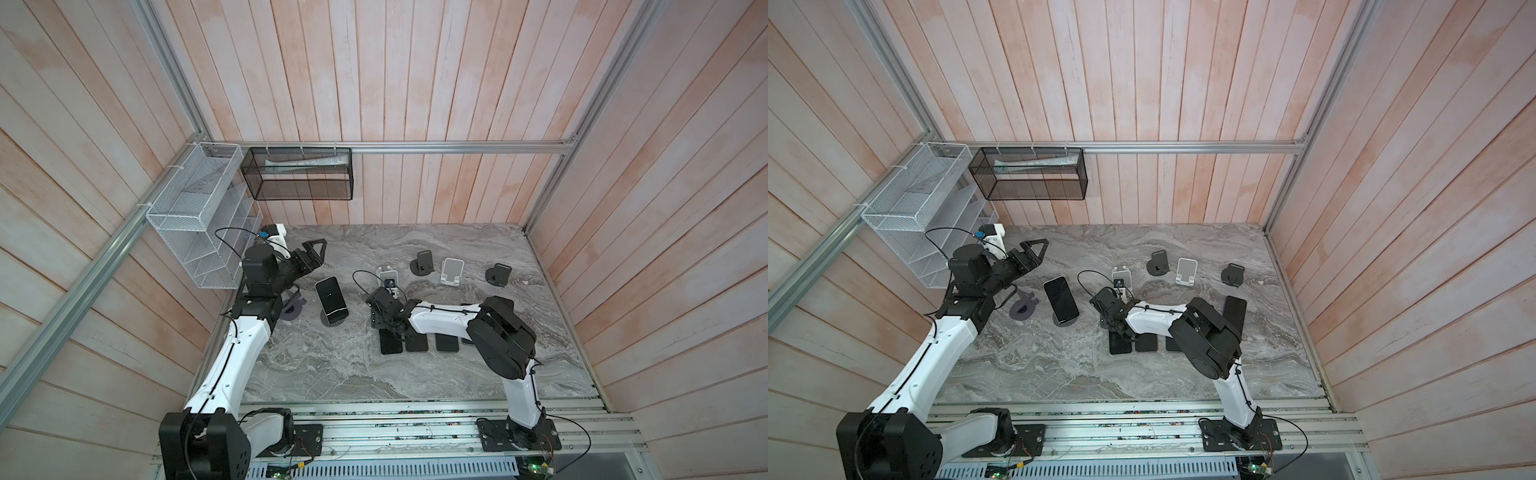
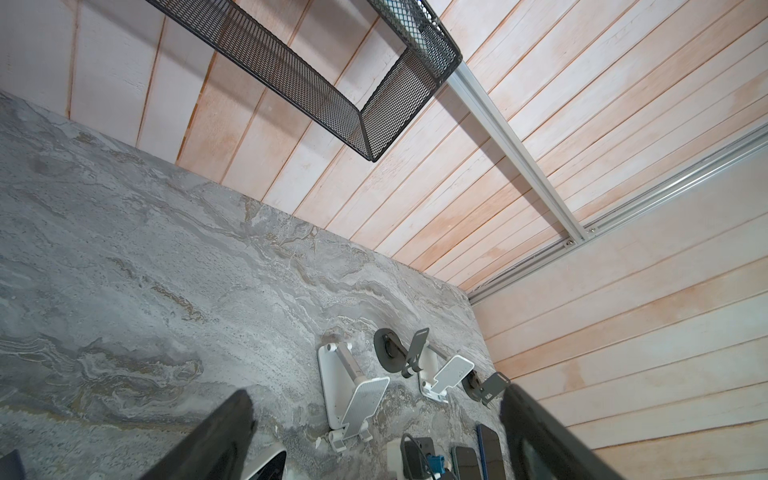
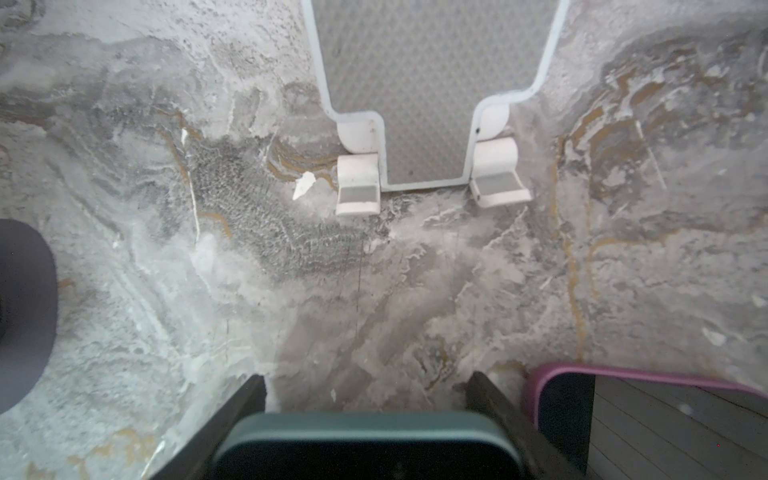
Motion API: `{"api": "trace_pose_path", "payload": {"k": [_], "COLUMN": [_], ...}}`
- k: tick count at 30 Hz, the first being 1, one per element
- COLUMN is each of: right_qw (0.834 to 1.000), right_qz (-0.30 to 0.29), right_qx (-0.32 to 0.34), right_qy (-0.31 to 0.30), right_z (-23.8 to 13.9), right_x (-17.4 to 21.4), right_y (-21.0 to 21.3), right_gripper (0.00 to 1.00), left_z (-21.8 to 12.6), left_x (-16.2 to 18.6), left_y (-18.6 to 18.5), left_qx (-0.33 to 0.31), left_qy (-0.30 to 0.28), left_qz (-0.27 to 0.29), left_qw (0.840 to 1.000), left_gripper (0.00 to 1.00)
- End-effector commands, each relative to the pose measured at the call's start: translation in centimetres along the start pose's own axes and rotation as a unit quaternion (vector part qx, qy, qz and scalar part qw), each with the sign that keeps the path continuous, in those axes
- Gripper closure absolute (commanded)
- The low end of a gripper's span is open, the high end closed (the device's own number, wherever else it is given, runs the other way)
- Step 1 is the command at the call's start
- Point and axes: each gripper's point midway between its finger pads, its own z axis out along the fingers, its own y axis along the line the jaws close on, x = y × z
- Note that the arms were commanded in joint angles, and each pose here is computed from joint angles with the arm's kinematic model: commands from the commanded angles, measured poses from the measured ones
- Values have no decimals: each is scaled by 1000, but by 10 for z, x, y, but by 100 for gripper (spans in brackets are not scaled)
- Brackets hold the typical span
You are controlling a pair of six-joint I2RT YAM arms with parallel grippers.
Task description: Remove the phone from the phone stand
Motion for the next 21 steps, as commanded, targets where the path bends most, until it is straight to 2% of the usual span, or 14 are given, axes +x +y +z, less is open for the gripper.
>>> {"api": "trace_pose_path", "payload": {"k": [1, 7, 13, 21], "right_qw": [997, 997, 998, 1000], "right_qz": [-8, -5, -7, -29], "right_qx": [49, 45, 39, -11], "right_qy": [60, 64, 48, 2], "right_z": [20, 22, 12, -22], "right_x": [39, 45, 33, -2], "right_y": [-25, -23, -20, 1], "right_gripper": [22, 21, 20, 9], "left_z": [0, 0, -3, -4], "left_x": [0, 0, -3, -5], "left_y": [5, 6, 3, 2], "left_qx": [-7, -10, -6, -9], "left_qy": [-5, -6, -10, -14], "left_qz": [5, 6, 8, 12], "left_qw": [1000, 1000, 1000, 1000], "left_gripper": [6, 6, 5, 6]}}
